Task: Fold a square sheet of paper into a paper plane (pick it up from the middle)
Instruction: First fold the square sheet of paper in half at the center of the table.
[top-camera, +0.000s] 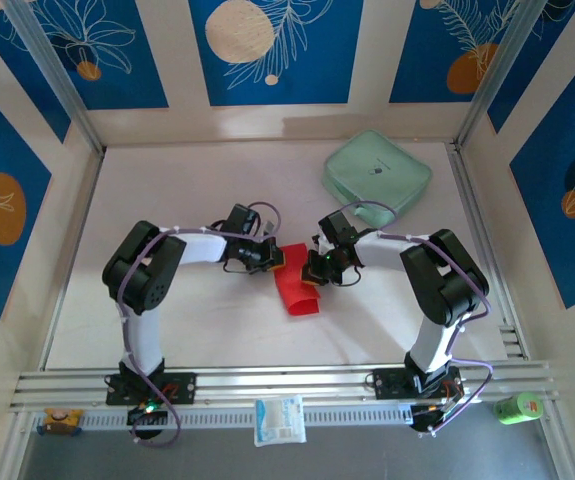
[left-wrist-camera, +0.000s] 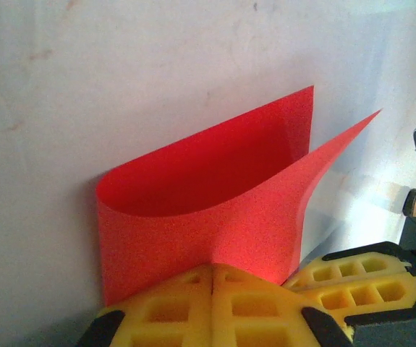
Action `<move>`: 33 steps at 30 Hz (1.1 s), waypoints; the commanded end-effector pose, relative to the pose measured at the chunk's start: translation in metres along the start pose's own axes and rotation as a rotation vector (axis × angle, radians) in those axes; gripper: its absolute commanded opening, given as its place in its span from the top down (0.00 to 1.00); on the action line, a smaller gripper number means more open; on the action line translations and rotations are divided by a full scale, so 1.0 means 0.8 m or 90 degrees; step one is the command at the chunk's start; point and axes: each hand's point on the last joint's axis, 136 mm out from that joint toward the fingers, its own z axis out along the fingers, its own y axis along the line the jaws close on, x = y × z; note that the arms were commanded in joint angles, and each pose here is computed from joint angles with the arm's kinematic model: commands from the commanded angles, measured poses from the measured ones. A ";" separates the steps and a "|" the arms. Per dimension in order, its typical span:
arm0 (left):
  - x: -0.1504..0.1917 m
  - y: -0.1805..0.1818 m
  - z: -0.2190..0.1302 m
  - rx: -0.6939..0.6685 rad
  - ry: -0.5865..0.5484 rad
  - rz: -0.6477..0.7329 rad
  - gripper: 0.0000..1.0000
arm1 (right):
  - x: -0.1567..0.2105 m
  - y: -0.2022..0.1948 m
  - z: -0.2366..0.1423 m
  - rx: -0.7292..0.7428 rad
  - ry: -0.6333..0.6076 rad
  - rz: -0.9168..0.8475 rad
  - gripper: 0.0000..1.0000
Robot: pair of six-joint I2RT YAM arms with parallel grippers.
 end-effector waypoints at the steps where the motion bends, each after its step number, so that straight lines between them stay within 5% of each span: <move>1: -0.016 -0.019 -0.010 0.018 -0.008 0.022 0.99 | 0.037 -0.057 0.010 0.106 0.047 0.056 1.00; 14: -0.026 0.043 0.011 -0.036 -0.015 -0.024 0.99 | 0.039 -0.055 0.012 0.104 0.051 0.053 1.00; 33: -0.087 0.059 -0.026 -0.111 -0.076 -0.044 1.00 | 0.040 -0.054 0.011 0.102 0.047 0.058 1.00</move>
